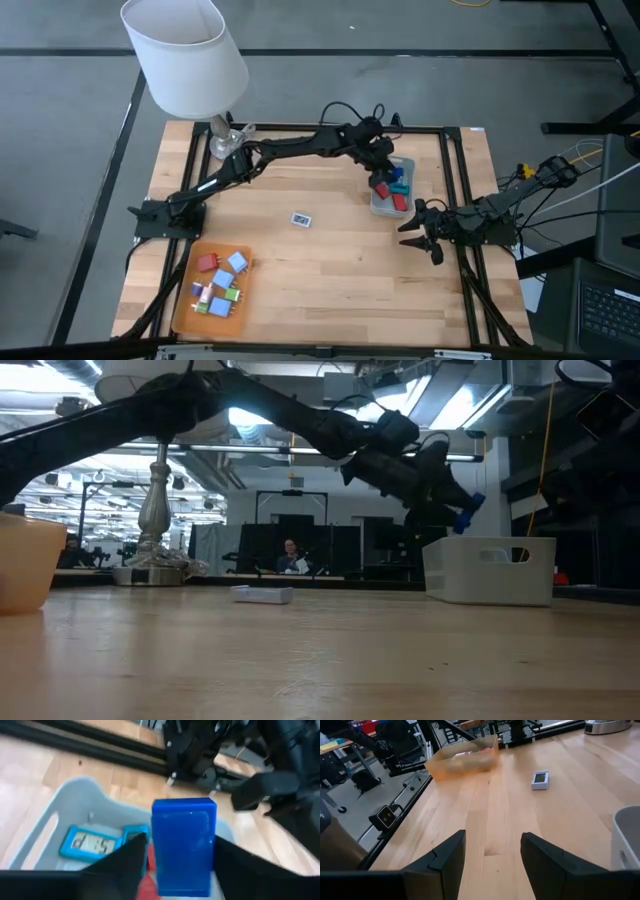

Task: Pick & Place Office items
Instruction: Put the dark blue digital timer into the grey bin, then put the white digital timer into the grey bin

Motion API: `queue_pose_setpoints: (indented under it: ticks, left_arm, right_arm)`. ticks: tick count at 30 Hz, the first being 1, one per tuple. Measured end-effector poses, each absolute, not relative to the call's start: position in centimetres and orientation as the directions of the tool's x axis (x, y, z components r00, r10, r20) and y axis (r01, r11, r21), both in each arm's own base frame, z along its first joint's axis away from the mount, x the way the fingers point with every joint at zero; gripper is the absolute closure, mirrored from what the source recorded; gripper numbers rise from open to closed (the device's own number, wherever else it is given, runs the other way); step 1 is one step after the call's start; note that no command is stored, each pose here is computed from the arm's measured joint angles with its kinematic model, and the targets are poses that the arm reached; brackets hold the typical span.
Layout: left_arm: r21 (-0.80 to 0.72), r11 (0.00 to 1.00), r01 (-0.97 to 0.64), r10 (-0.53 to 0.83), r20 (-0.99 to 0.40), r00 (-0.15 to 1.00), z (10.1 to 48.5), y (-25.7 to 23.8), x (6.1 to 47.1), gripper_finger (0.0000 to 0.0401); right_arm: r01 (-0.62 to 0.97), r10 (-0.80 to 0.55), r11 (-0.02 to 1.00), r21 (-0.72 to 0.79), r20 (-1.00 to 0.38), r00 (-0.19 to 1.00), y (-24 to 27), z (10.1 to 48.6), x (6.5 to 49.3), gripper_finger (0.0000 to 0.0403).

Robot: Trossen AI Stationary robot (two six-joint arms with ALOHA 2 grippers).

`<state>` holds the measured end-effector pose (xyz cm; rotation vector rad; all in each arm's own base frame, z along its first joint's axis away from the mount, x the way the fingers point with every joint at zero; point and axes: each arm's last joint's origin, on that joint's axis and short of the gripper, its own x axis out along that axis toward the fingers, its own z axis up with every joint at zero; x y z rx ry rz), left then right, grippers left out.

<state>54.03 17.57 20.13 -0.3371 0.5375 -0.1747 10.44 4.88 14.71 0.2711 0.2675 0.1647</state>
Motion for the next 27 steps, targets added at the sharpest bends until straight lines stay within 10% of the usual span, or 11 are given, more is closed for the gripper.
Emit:
queue_pose_setpoints:
  ticks: [7, 18, 27]
  left_arm:
    - [-0.365, 0.928, 0.073, -0.241, -0.441, 0.865, 20.5, 17.8, 54.2, 0.0067]
    - [-0.191, 0.980, 0.057, -0.161, -0.586, 0.794, 24.9, 17.5, 51.1, 0.0089]
    - [0.114, 0.985, 0.132, 0.058, -0.929, 0.367, 28.6, 16.2, 43.8, 0.0088]
  right_arm:
    - [-0.134, 0.196, 0.959, 0.251, -0.240, 0.951, 4.9, 14.7, 10.4, 0.0213]
    - [-0.135, 0.196, 0.960, 0.244, -0.242, 0.950, 4.9, 14.7, 10.4, 0.0213]
    - [-0.158, 0.194, 0.975, 0.158, -0.249, 0.949, 4.9, 14.6, 10.4, 0.0213]
